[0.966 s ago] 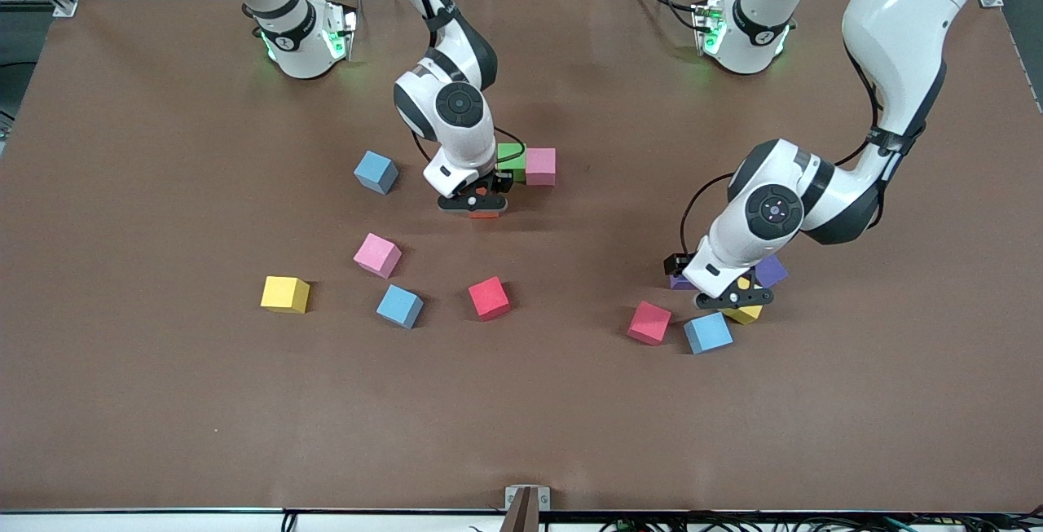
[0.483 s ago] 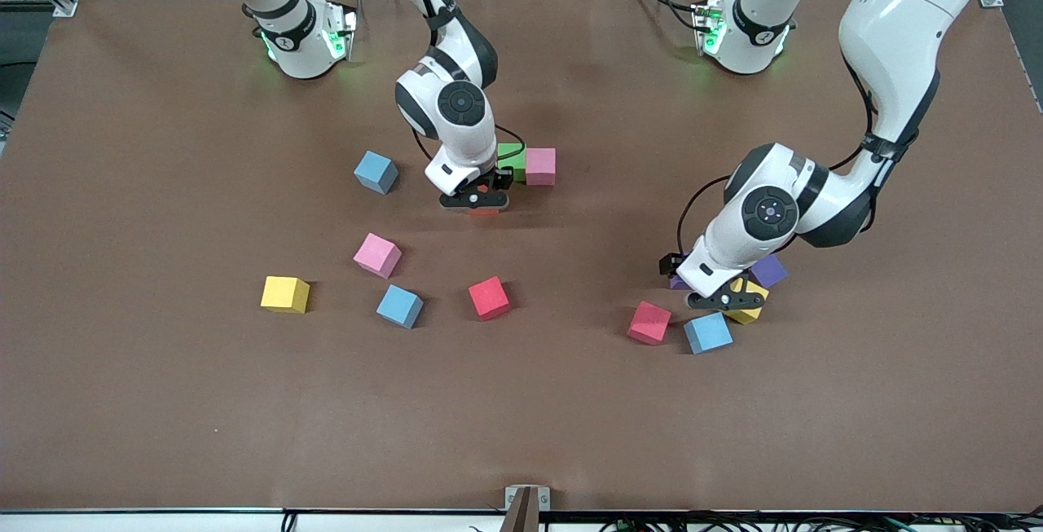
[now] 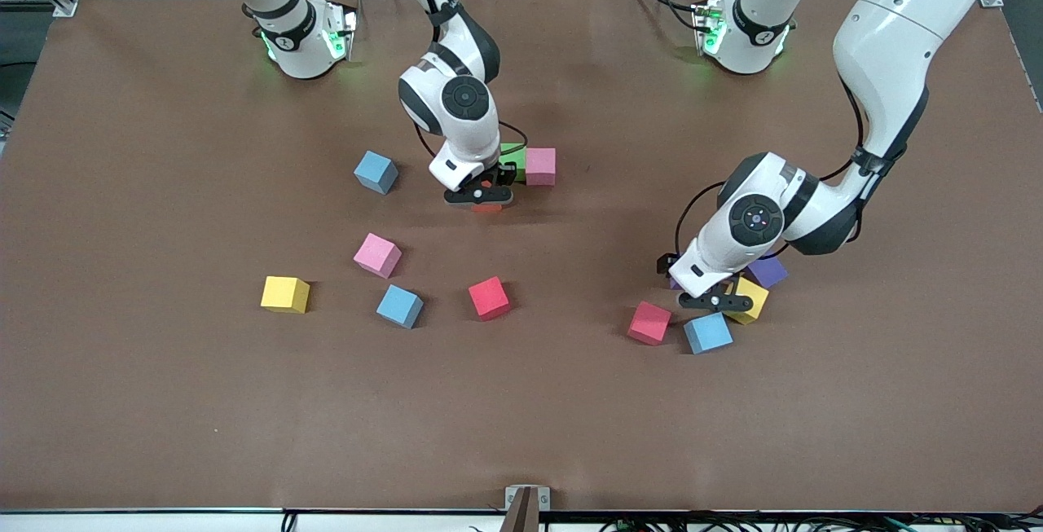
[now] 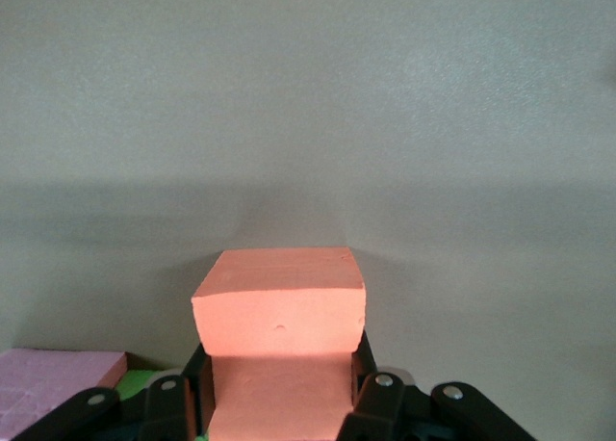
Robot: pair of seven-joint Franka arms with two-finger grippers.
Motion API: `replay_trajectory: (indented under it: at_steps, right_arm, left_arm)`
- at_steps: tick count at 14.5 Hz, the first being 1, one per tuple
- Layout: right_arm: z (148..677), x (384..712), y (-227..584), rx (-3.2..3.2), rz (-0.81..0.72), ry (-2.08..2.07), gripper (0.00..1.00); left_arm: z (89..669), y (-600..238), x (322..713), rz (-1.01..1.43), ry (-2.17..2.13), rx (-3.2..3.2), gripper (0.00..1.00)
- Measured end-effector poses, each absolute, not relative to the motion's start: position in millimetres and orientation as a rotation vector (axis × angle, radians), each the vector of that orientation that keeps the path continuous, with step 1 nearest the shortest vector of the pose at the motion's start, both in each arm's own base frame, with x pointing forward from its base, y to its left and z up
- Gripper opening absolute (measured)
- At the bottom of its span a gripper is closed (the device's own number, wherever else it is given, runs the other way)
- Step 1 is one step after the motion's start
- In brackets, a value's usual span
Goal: Arrange 11 blocks into digit 3
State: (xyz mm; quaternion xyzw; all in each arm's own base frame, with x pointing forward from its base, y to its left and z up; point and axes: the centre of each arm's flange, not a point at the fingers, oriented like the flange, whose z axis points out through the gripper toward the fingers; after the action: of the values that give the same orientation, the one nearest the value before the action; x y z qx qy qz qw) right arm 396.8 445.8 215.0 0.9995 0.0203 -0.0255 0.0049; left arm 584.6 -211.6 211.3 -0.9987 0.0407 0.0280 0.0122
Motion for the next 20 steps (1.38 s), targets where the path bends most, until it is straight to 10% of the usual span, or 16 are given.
replay_trajectory:
  at_steps: [6, 16, 20]
  right_arm:
    - [215, 391, 445, 3.126, -0.086, 0.090, 0.56]
    - [215, 389, 443, 3.124, -0.087, 0.099, 0.59]
    - [217, 392, 442, 3.127, -0.080, 0.089, 0.95]
  left_arm:
    - [206, -204, 583, 0.093, 0.109, -3.121, 0.59]
    - [213, -200, 592, 0.065, 0.091, -3.128, 0.55]
    - [213, -201, 592, 0.064, 0.091, -3.128, 0.55]
